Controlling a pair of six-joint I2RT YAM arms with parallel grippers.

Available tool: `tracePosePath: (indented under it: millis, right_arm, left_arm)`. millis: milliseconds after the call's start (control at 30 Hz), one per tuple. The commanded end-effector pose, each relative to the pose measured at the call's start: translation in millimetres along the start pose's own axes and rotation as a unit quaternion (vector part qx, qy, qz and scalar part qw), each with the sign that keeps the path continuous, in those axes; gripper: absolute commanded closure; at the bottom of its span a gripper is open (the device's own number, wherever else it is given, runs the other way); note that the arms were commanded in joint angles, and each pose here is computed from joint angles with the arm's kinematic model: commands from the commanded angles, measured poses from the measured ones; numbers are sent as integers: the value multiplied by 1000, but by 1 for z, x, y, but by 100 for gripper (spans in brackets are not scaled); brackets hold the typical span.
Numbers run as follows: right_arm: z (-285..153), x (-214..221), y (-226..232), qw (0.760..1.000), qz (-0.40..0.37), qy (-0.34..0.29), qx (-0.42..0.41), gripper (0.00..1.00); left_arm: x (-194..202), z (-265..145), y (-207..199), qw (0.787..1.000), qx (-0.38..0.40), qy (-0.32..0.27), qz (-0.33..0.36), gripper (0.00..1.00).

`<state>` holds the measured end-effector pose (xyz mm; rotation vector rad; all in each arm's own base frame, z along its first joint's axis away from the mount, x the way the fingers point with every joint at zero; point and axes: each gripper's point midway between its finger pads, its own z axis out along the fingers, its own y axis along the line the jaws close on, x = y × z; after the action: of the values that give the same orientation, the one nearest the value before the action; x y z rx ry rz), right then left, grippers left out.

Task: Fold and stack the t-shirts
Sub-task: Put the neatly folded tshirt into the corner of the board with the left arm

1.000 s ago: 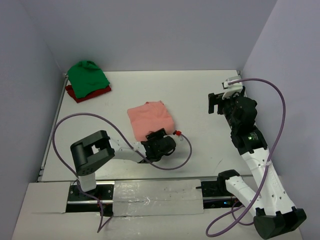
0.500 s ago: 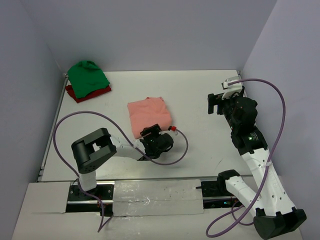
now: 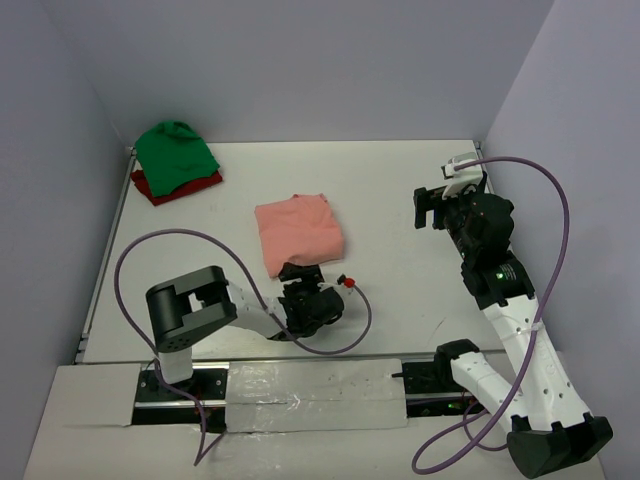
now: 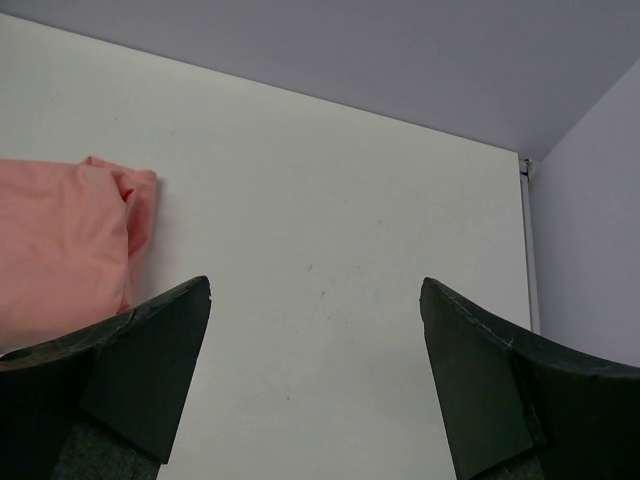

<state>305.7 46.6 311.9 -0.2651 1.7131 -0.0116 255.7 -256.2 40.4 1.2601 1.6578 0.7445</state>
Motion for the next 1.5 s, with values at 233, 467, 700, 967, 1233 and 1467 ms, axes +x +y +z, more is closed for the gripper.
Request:
tracePosePath:
  millis: [233,467,700,967,1233,1467]
  right_arm:
    - [-3,-15,0,1000,-1,-25,-7,8]
    - [-1,-14,1,1000,-2,-21,-8,8]
    - [-3,-19,5,999,-2,-29,-20,8]
    - [-14,-29,5,999,-1,-47,-25,8]
    - [-22,-35,7,998,4,-58,-30,8]
    - [-23,-36,6,998,2,-59,-30,8]
  left_arm:
    - [-2,30,-23,1000,4,-19,23,23]
    - [-11,68,-24,1000,21,-10,5,22]
    - [-5,103,-45,993,111,30,-23,32]
    - [-1,119,-44,989,140,50,-23,85]
    - [37,123,-14,986,128,95,-45,84]
    - [78,122,31,982,107,136,-77,82]
